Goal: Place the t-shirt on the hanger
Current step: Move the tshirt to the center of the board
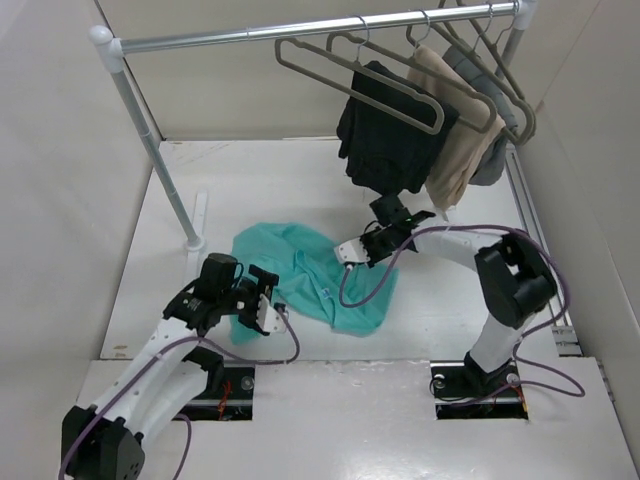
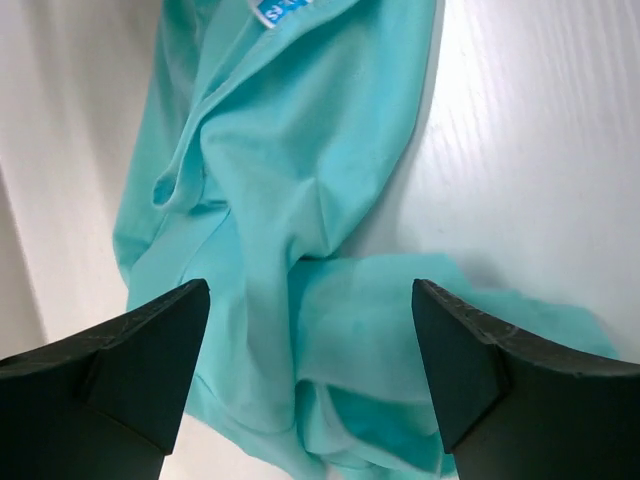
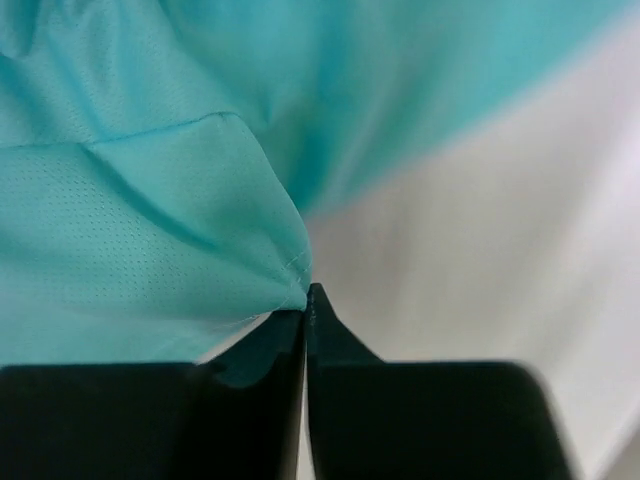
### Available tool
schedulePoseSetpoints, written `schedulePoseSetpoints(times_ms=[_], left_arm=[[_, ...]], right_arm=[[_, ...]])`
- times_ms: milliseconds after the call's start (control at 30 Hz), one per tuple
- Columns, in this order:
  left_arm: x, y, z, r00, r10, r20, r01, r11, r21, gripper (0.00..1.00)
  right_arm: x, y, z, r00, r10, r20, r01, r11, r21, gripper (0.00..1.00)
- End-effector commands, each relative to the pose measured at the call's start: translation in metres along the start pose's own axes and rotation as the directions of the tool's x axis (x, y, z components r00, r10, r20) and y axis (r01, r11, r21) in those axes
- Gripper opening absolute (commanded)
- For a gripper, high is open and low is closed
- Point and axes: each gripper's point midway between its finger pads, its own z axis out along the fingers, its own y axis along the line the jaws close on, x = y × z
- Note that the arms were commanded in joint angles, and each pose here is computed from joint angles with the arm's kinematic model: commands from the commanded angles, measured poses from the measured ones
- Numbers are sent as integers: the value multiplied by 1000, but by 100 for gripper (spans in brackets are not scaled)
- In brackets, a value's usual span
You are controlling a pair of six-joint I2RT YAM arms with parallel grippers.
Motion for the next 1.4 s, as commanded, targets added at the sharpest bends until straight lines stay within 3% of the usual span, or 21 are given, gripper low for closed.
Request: schedulePoseSetpoints(times_ms=[0, 33, 67, 100, 233, 367, 400, 500, 567, 733, 900, 1100, 1167, 1233, 1267, 1300, 1333, 1367], left_arm=[[-18, 34, 1, 966, -239, 99, 246, 967, -65, 78], [-22, 43, 0, 956, -270, 112, 278, 958, -63, 77], [-22, 47, 2, 946, -303, 113, 310, 949, -56, 77], [-21, 46, 4, 923, -369, 110, 375, 926, -38, 75], [-4, 62, 13, 866, -497, 52, 500, 863, -74, 69], [-2, 72, 6, 875, -481, 59, 484, 862, -147, 69], [-5, 81, -1, 888, -453, 80, 459, 865, -204, 69], [-4, 75, -4, 885, -455, 96, 465, 851, -246, 73], [-4, 72, -9, 887, -453, 91, 460, 849, -261, 74], [19, 31, -7, 874, -485, -39, 465, 855, -230, 74], [32, 21, -6, 841, -534, -89, 500, 829, -248, 74], [48, 2, 6, 826, -537, -171, 507, 841, -189, 70], [60, 5, 10, 804, -562, -195, 520, 823, -229, 67], [69, 3, 11, 781, -580, -232, 530, 812, -245, 51], [68, 6, 10, 782, -579, -231, 528, 812, -247, 43], [68, 7, 10, 782, -579, -231, 528, 812, -247, 34], [68, 7, 10, 782, -579, -231, 528, 812, -247, 11], [68, 7, 10, 782, -579, -231, 528, 812, -247, 1]], right_arm=[[-8, -47, -50, 1000, 22, -14, -18, 972, 233, 11], [-12, -46, -53, 1000, 2, -2, -2, 972, 236, 31], [-22, -44, -51, 999, -30, 33, 22, 973, 229, 60], [-26, -37, -49, 998, -44, 34, 36, 979, 202, 97], [-59, -60, -63, 991, -125, 54, 110, 969, 221, 100], [-105, -102, -78, 964, -262, 55, 233, 922, 311, 100], [-126, -116, -73, 939, -332, 85, 287, 897, 335, 100], [-145, -133, -60, 920, -365, 140, 302, 891, 338, 100], [-153, -128, -34, 902, -356, 242, 288, 917, 275, 100], [-175, -122, -3, 838, -344, 422, 292, 938, 185, 100], [-174, -85, 26, 814, -276, 512, 303, 953, 33, 95], [-158, -69, 49, 827, -257, 499, 317, 948, -36, 92], [-156, -69, 61, 825, -241, 511, 310, 949, -53, 80], [-155, -65, 69, 818, -219, 531, 301, 951, -72, 56], [-152, -63, 76, 821, -210, 531, 297, 951, -84, 14], [-155, -65, 74, 825, -180, 536, 270, 958, -94, 0], [-154, -66, 76, 829, -163, 534, 255, 962, -102, 0], [-151, -70, 76, 831, -166, 531, 250, 964, -91, 0]])
